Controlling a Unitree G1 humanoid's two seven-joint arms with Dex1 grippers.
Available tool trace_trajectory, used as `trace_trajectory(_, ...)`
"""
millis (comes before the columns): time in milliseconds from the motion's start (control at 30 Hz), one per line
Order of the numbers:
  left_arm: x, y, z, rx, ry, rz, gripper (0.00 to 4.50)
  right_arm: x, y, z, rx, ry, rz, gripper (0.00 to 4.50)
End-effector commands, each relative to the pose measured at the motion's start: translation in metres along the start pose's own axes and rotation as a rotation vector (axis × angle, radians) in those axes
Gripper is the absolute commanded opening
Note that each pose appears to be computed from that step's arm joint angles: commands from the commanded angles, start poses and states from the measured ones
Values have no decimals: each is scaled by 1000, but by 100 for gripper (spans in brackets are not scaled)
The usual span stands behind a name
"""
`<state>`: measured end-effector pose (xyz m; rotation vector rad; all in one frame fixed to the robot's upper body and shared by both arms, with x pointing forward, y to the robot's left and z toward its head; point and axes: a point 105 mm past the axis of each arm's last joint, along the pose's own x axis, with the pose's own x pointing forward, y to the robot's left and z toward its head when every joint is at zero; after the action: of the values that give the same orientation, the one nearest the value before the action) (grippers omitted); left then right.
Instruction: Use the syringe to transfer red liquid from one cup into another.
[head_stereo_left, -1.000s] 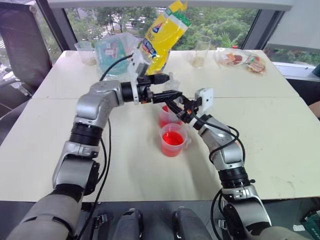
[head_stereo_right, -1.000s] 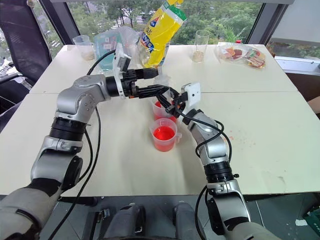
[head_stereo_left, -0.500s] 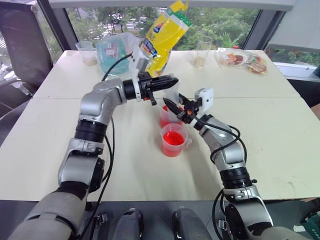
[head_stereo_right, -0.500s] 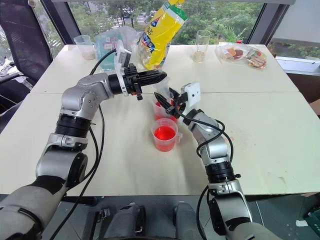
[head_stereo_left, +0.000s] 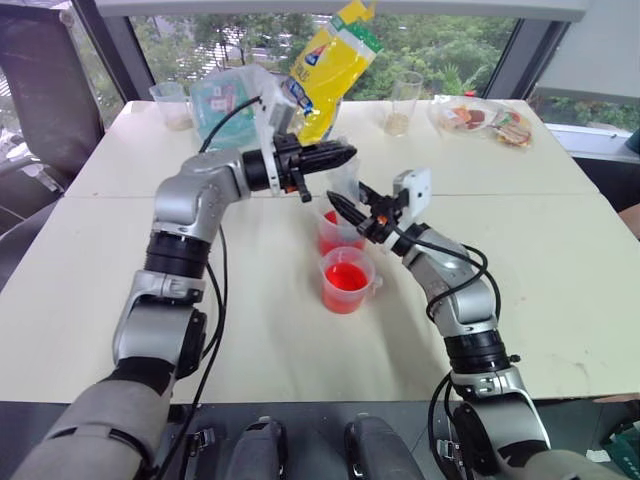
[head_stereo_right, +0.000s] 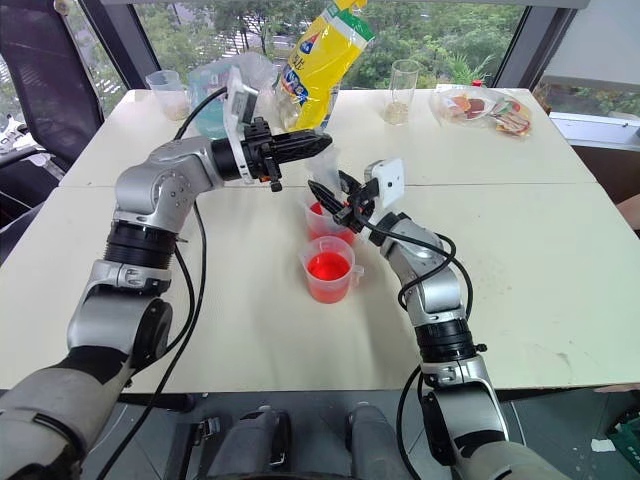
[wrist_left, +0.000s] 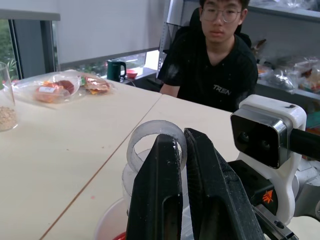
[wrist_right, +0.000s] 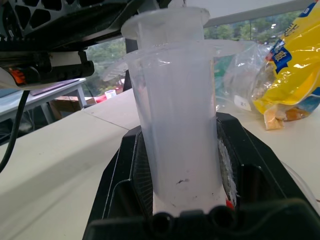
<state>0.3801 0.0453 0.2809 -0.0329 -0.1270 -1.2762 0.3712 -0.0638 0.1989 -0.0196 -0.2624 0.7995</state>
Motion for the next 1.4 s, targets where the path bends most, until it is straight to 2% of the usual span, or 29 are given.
trace_trajectory(33,-9,0,59,162,-129,24,8,-2,11,-21,37,75,49,137)
trace_trajectory(467,-13,4,71,198,-146,44,8,-4,12,-27,48,97,54,137)
trace_trajectory(900,-15,3,66,177,-138,39,8,0,8,-16,31,64,49,137)
trace_trajectory(1033,-16,3,57,127,-135,29,155,4,2,-5,48,26,27,137)
trace_trajectory(1200,-28,8,37,79,-88,67,411,9,-6,9,53,-18,3,137)
trace_trajectory(1233,-30,8,35,82,-81,72,447,9,-7,12,53,-25,0,137)
trace_trajectory(1400,-43,5,31,95,-53,84,447,12,-16,26,43,-63,-19,137)
